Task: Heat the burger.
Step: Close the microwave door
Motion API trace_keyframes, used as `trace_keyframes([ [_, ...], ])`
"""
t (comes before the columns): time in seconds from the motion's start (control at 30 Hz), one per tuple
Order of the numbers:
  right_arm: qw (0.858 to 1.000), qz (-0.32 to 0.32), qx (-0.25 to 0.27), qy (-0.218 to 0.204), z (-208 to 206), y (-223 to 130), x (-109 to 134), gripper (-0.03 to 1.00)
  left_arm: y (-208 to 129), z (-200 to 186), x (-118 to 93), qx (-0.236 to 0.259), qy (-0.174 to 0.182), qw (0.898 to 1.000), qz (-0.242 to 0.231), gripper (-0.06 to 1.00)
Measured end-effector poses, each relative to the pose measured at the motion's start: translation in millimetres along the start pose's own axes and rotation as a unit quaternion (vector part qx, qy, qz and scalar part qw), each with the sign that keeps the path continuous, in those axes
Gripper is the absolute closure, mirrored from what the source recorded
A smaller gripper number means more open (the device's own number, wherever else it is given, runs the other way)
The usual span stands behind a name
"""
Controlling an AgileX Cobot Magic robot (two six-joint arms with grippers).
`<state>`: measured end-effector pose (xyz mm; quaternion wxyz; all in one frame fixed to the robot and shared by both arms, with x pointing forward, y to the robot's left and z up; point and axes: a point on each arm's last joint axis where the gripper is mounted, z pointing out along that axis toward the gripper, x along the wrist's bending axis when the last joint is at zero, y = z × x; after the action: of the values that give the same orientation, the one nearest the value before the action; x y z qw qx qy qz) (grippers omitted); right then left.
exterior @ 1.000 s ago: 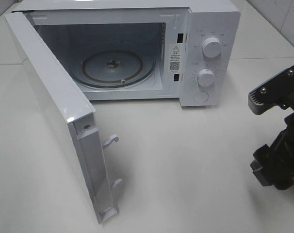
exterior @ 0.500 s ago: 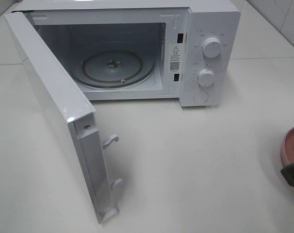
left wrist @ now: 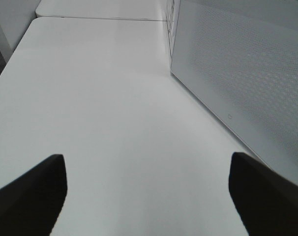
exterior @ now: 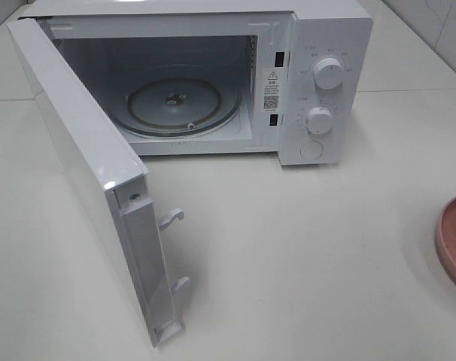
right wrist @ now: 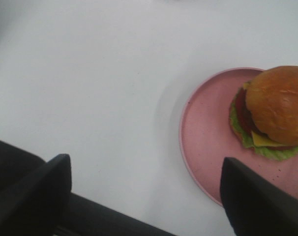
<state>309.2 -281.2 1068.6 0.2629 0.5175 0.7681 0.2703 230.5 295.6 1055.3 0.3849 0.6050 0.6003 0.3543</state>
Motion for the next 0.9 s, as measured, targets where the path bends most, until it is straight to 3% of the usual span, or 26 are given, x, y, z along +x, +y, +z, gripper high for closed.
trace_keyframes([
  [0.23,0.996,0.056,-0.05,-0.045,-16.5,-17.7,-8.5,0.18,0.0,0.0,0.0,0.0,0.0,1.0,0.0,0.13],
  [0.4,0.984,0.094,-0.119,-0.096,-37.8,-31.8,-10.0,0.19,0.0,0.0,0.0,0.0,0.0,1.0,0.0,0.13],
  [0.9,0.962,0.14,-0.185,-0.141,-43.7,-61.7,0.6,0.2,0.0,0.0,0.0,0.0,0.0,1.0,0.0,0.13],
])
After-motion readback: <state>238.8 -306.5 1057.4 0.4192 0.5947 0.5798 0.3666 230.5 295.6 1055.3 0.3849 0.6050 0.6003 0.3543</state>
